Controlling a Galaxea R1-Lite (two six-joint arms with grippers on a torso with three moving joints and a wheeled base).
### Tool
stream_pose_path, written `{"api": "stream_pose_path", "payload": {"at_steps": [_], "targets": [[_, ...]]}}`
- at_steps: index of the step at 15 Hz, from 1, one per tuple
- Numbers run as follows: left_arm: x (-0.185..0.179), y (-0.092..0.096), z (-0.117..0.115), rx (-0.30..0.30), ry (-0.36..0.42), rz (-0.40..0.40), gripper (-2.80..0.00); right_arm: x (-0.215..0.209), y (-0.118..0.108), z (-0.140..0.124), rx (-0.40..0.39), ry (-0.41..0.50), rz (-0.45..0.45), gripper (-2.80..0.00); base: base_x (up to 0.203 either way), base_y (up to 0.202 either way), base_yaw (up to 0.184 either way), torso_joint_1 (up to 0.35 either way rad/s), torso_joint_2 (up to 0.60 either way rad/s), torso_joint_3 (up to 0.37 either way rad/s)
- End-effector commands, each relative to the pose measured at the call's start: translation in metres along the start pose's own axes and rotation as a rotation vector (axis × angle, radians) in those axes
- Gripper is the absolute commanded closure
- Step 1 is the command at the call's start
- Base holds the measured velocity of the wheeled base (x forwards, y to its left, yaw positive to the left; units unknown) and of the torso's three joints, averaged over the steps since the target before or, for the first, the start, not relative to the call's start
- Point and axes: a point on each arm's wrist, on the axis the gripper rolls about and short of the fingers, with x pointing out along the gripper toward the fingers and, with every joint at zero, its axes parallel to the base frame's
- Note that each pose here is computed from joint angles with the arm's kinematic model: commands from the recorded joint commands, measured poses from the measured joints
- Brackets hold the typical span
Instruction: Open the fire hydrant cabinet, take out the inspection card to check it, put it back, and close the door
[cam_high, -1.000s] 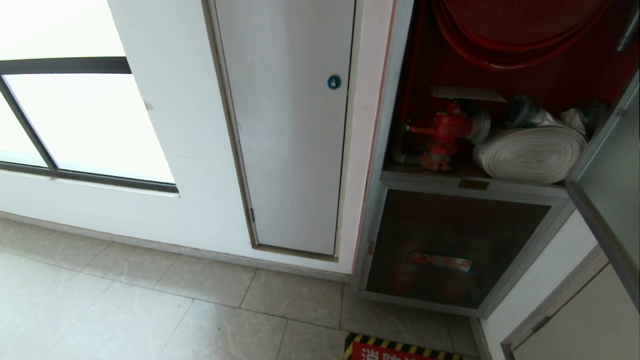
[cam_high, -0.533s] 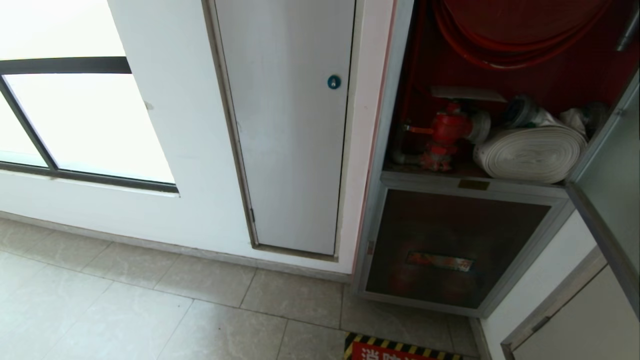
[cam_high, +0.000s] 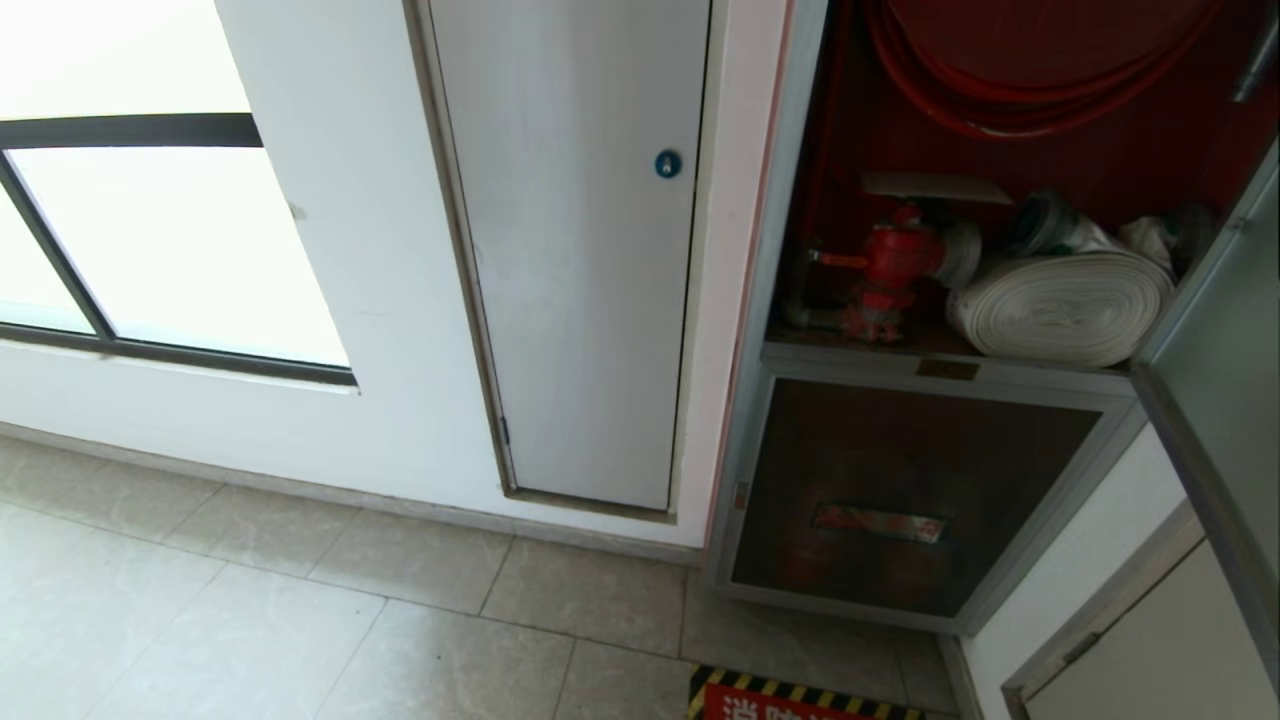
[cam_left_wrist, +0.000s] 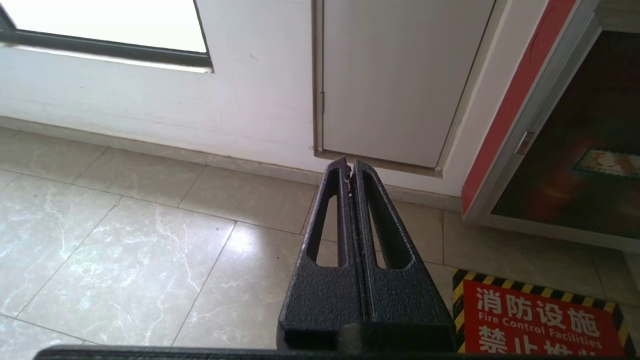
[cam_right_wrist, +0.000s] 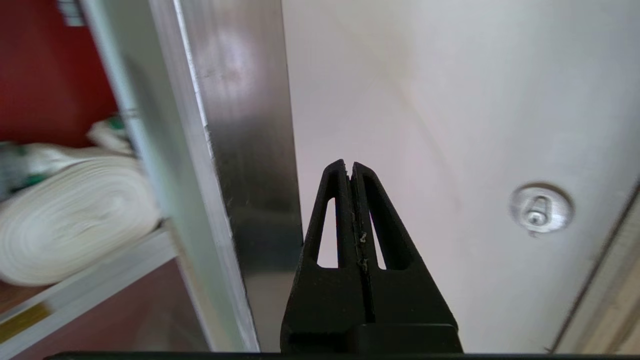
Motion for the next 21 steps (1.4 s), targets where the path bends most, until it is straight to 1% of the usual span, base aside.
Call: {"api": "stream_pose_path", "payload": {"at_steps": [1,6,8,10,14,18,21], "targets": [[0.0,0.0,0.0,0.0,0.001,0.001,0.0,-0.012,-0.001,0.007,0.008,-0.039,0.024,0.0,0.0,0.0,0.0,0.0,0.0,0.0],[0.0,0.0,0.0,0.0,0.001,0.001,0.0,-0.025,0.002,0.007,0.011,-0.052,0.104,0.0,0.0,0.0,0.0,0.0,0.0,0.0],[0.0,0.0,0.0,0.0,0.001,0.001,0.0,-0.03,0.004,0.006,0.01,-0.044,0.149,0.0,0.0,0.0,0.0,0.0,0.0,0.0],[0.0,0.0,0.0,0.0,0.001,0.001,0.0,-0.032,0.006,0.001,-0.013,-0.029,0.187,0.0,0.0,0.0,0.0,0.0,0.0,0.0],[0.0,0.0,0.0,0.0,0.001,0.001,0.0,-0.034,0.013,-0.001,-0.001,-0.016,0.256,0.0,0.0,0.0,0.0,0.0,0.0,0.0],[0.0,0.0,0.0,0.0,0.001,0.001,0.0,-0.035,0.014,-0.001,0.001,-0.014,0.275,0.0,0.0,0.0,0.0,0.0,0.0,0.0],[0.0,0.0,0.0,0.0,0.001,0.001,0.0,-0.042,0.019,0.0,0.018,-0.019,0.356,0.0,0.0,0.0,0.0,0.0,0.0,0.0]]}}
